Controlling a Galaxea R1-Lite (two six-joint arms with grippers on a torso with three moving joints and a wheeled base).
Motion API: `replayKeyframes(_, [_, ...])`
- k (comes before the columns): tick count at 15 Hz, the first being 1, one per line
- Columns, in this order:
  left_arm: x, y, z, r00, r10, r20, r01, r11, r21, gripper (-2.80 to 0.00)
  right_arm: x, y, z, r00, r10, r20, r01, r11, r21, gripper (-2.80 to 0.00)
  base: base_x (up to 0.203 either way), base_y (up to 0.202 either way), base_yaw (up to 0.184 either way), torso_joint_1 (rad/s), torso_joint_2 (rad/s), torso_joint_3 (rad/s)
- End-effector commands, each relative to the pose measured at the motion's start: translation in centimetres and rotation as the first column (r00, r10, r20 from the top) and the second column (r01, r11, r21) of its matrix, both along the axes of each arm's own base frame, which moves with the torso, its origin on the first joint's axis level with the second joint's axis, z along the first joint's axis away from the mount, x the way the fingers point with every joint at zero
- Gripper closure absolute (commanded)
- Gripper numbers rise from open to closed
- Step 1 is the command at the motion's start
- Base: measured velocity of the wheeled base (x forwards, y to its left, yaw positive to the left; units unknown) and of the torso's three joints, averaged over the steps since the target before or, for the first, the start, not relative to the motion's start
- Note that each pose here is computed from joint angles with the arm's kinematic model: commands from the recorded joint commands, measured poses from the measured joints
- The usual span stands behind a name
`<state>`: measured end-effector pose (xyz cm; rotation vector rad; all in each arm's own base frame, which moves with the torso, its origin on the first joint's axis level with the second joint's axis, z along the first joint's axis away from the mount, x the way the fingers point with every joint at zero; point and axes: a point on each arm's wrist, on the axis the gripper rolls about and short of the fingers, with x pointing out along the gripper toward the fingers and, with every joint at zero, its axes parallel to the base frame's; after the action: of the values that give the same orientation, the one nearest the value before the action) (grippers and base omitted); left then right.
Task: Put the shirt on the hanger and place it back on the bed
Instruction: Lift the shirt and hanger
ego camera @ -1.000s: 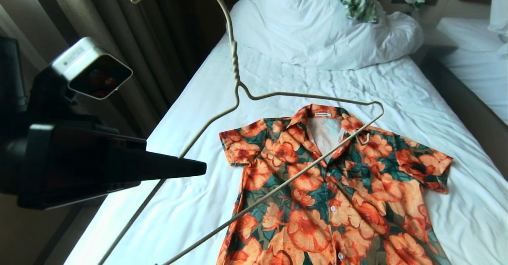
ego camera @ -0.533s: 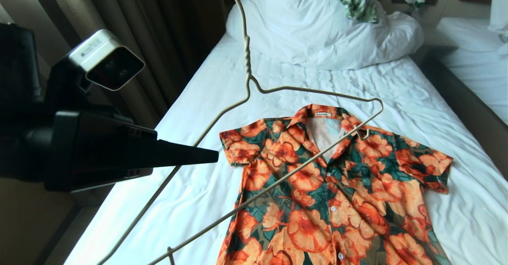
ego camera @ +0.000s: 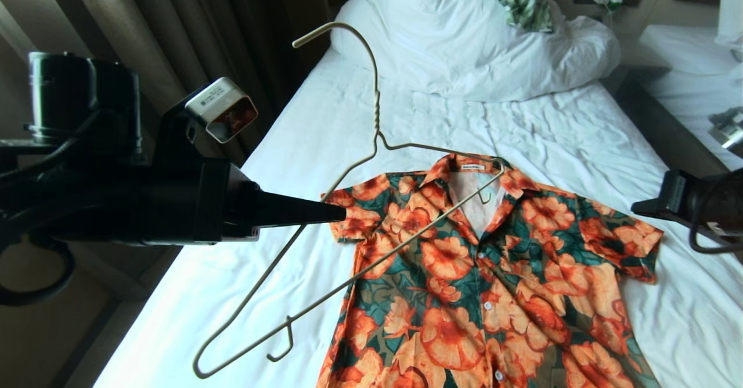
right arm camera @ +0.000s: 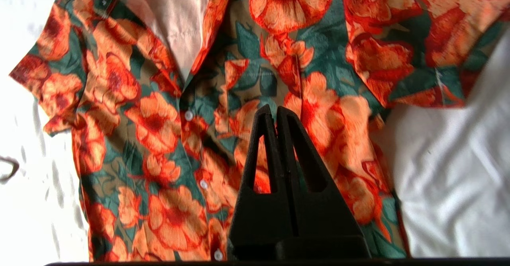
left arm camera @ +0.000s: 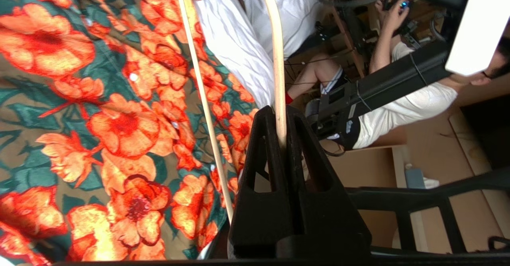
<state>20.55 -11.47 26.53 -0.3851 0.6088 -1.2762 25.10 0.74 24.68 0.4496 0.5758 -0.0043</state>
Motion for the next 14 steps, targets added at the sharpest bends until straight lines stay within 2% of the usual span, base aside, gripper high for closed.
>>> replayKeyframes(1, [1.0, 0.2, -0.6, 1.000, 0.020, -0.024, -0.020, 1.000, 0.008, 0.00, 5.4, 0.2, -2.6, 0.994, -0.002, -0.112, 0.003, 1.000, 0.008, 0.00, 0.000, 0.000, 0.000, 0.000, 0.00, 0.000])
replayKeyframes(5, [2.3, 1.0, -0.7, 0.998, 0.059, 0.012, -0.060, 0.998, 0.018, 0.00, 11.4, 1.3, -4.8, 0.978, -0.006, -0.208, 0.014, 0.999, 0.041, 0.00, 0.000, 0.000, 0.000, 0.000, 0.01, 0.001])
replayKeyframes(6, [2.9, 1.2, -0.9, 0.997, 0.073, 0.011, -0.073, 0.997, 0.023, 0.00, 12.9, 1.6, -5.4, 0.977, -0.003, -0.214, 0.012, 0.999, 0.043, -2.80, 0.000, 0.000, 0.000, 0.000, 0.00, 0.000])
replayKeyframes(10, [4.4, 2.1, -0.8, 0.991, 0.134, 0.017, -0.135, 0.991, 0.027, 0.00, 17.8, 3.5, -6.4, 0.988, -0.020, -0.156, 0.021, 1.000, 0.007, -2.80, 0.000, 0.000, 0.000, 0.000, 0.00, 0.000])
replayKeyframes(14, [4.1, 2.4, -0.4, 0.989, 0.145, 0.030, -0.145, 0.989, 0.022, 0.00, 21.7, 6.5, -8.1, 0.992, -0.050, -0.113, 0.045, 0.998, -0.050, -2.80, 0.000, 0.000, 0.000, 0.000, 0.00, 0.000])
